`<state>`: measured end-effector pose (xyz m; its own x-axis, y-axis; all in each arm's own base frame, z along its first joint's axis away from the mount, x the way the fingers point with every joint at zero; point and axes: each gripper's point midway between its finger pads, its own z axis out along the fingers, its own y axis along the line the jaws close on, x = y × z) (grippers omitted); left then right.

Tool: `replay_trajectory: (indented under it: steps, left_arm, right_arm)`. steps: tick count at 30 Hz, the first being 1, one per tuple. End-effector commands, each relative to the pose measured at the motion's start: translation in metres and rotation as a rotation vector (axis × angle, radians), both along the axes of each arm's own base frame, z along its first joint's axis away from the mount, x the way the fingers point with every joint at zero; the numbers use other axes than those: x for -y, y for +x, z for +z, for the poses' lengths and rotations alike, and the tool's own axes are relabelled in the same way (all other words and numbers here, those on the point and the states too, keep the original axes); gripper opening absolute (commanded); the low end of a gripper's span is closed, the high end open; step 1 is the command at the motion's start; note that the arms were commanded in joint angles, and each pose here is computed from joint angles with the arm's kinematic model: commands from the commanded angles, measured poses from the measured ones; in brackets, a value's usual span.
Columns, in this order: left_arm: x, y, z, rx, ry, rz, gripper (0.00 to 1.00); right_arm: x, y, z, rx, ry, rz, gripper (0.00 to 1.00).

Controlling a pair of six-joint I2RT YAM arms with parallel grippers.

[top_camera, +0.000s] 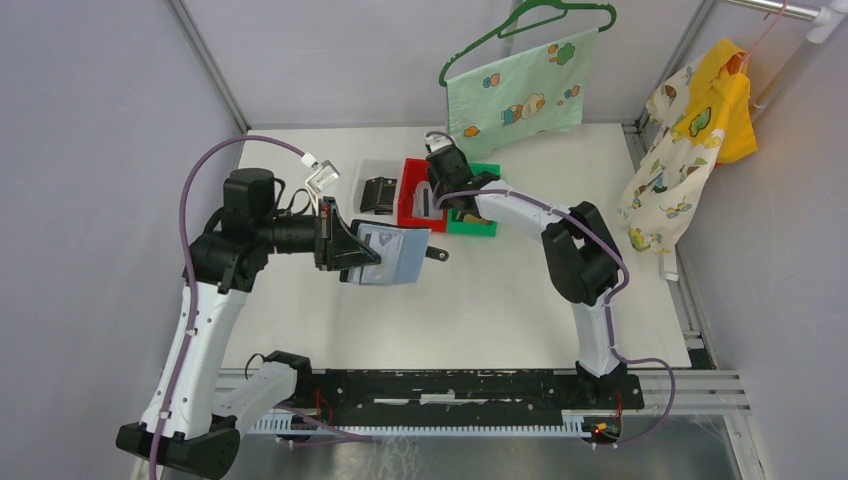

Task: Take the credit cards out of the card holder
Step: Remove the credit card from the card holder.

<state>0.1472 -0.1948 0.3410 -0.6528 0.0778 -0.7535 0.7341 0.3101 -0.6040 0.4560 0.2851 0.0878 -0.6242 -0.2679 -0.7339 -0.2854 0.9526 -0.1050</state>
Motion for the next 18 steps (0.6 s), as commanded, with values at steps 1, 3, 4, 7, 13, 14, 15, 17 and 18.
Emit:
replay_trajectory:
  steps: [1,3,4,7,13,14,15,17,18]
  left_arm:
    - [0.001,-0.011,0.022,0.101,-0.038,-0.052,0.02]
    - [0.0,-0.011,0.022,0.102,-0.038,-0.052,0.02]
    - [0.001,-0.011,0.022,0.102,-0.039,-0.053,0.02]
    - [0.0,-0.012,0.022,0.103,-0.039,-0.053,0.02]
    - [0.0,-0.013,0.021,0.103,-0.037,-0.057,0.02]
    - [0.0,-0.013,0.02,0.102,-0.037,-0.057,0.02]
    - [0.0,-0.013,0.02,0.101,-0.038,-0.059,0.02]
    - [0.0,-0.014,0.02,0.101,-0.039,-0.063,0.02]
    - [0.0,-0.014,0.02,0.101,-0.039,-0.065,0.02]
  right_arm:
    - [0.001,-0.007,-0.01,-0.015,0.02,0.0,0.4]
    - [0.002,-0.01,-0.012,-0.016,0.025,0.004,0.36]
    - [0.003,-0.012,-0.013,-0.017,0.026,0.002,0.33]
    - [0.007,-0.018,-0.012,-0.015,0.031,0.001,0.29]
    - [0.02,-0.036,-0.014,-0.021,0.046,-0.014,0.28]
    - [0.022,-0.041,-0.017,-0.025,0.048,-0.018,0.28]
    - [0.024,-0.044,-0.016,-0.021,0.06,-0.022,0.29]
    - [0.026,-0.049,-0.012,-0.014,0.077,-0.021,0.39]
    - [0.026,-0.049,-0.005,-0.007,0.086,-0.02,0.43]
